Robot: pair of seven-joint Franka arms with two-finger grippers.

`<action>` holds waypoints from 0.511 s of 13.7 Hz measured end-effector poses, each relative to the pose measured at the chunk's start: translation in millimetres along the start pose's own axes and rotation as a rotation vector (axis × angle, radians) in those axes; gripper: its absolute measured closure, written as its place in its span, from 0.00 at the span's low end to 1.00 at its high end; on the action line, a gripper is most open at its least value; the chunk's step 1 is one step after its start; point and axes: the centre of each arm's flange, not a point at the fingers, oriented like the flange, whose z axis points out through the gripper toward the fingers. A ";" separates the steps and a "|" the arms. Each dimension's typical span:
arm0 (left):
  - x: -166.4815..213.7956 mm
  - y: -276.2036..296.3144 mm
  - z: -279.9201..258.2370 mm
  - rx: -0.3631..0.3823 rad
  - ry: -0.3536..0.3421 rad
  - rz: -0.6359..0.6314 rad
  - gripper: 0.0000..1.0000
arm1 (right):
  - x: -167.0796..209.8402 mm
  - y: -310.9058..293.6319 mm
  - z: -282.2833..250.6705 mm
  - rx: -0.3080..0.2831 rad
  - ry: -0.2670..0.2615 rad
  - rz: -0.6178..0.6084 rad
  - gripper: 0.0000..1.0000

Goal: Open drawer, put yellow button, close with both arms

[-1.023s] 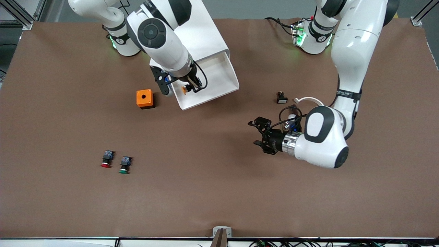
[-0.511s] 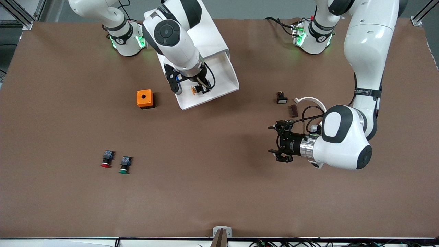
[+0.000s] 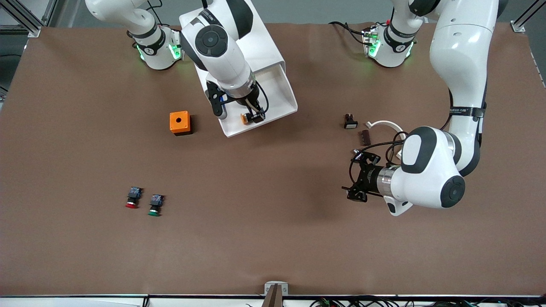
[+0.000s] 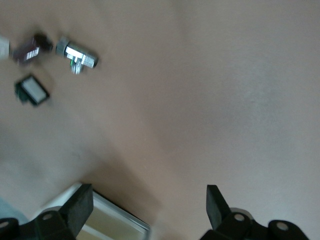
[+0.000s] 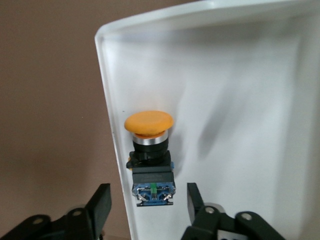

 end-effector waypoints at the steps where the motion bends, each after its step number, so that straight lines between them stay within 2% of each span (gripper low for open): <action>1: -1.1 -1.0 -1.2 0.010 0.042 0.068 0.00 | -0.1 -3.3 -8.7 0.012 0.012 -0.014 0.15; 2: -5.8 -1.3 -0.3 0.024 0.078 0.135 0.00 | 2.5 -8.6 -22.2 0.023 0.024 -0.021 0.04; 3: -15.9 -0.6 2.3 0.036 0.102 0.204 0.00 | 11.0 -16.9 -41.2 0.029 0.035 -0.036 0.00; 5: -40.8 1.6 4.8 0.038 0.129 0.338 0.00 | 52.6 -38.4 -91.1 0.021 0.048 -0.144 0.00; 7: -71.0 3.2 9.7 0.044 0.159 0.463 0.00 | 121.4 -55.8 -143.9 -0.001 0.055 -0.285 0.00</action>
